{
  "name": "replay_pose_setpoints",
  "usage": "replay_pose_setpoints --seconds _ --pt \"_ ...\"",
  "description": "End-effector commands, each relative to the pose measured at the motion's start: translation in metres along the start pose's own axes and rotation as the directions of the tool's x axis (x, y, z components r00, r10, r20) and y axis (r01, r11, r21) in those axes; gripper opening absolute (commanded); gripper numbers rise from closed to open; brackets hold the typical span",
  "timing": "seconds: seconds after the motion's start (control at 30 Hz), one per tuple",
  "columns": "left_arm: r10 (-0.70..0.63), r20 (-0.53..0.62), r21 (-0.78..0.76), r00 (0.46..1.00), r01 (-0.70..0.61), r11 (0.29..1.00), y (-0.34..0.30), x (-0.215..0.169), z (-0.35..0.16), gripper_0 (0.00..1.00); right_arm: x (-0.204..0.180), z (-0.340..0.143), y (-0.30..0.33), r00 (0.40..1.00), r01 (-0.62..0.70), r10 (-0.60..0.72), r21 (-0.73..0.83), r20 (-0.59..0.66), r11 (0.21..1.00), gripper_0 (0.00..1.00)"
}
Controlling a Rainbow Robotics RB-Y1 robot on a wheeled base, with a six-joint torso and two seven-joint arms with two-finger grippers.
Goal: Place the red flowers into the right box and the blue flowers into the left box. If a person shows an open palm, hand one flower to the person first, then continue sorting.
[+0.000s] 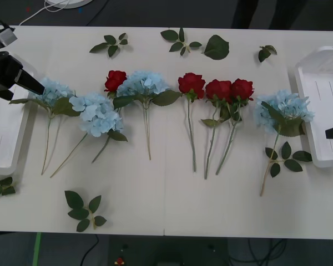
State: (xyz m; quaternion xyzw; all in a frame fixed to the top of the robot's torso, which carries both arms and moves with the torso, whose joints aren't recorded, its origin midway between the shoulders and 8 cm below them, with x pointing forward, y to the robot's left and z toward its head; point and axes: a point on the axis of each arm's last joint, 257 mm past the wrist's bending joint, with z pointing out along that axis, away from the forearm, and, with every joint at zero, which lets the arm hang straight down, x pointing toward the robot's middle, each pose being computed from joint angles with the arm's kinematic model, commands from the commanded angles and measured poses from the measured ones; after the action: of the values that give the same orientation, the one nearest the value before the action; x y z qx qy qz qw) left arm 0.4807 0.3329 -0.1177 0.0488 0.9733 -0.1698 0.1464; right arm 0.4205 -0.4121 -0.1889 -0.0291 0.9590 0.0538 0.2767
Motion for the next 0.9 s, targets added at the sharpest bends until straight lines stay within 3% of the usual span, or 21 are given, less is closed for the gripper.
replay_pose_setpoints --seconds 0.03,0.2,0.53,0.9 --pt "-0.086 0.062 -0.029 0.994 0.088 0.996 0.045 0.001 -0.012 1.0 0.005 0.023 0.011 0.995 -0.094 0.095 -0.015 0.02 0.995 1.0" --pt "-0.145 0.106 -0.054 0.984 0.152 0.987 0.077 0.009 0.013 1.0 0.003 0.049 0.02 0.994 -0.105 0.105 -0.018 0.026 0.994 1.0" --pt "-0.178 0.075 -0.099 0.981 0.185 0.978 0.1 0.037 0.045 1.0 -0.031 0.101 0.038 0.994 -0.098 0.099 -0.004 0.053 0.995 1.0" --pt "-0.151 0.2 -0.156 0.968 0.183 0.971 0.132 0.036 0.104 1.0 -0.056 0.153 0.053 0.995 -0.083 0.082 0.035 0.049 0.996 1.0"
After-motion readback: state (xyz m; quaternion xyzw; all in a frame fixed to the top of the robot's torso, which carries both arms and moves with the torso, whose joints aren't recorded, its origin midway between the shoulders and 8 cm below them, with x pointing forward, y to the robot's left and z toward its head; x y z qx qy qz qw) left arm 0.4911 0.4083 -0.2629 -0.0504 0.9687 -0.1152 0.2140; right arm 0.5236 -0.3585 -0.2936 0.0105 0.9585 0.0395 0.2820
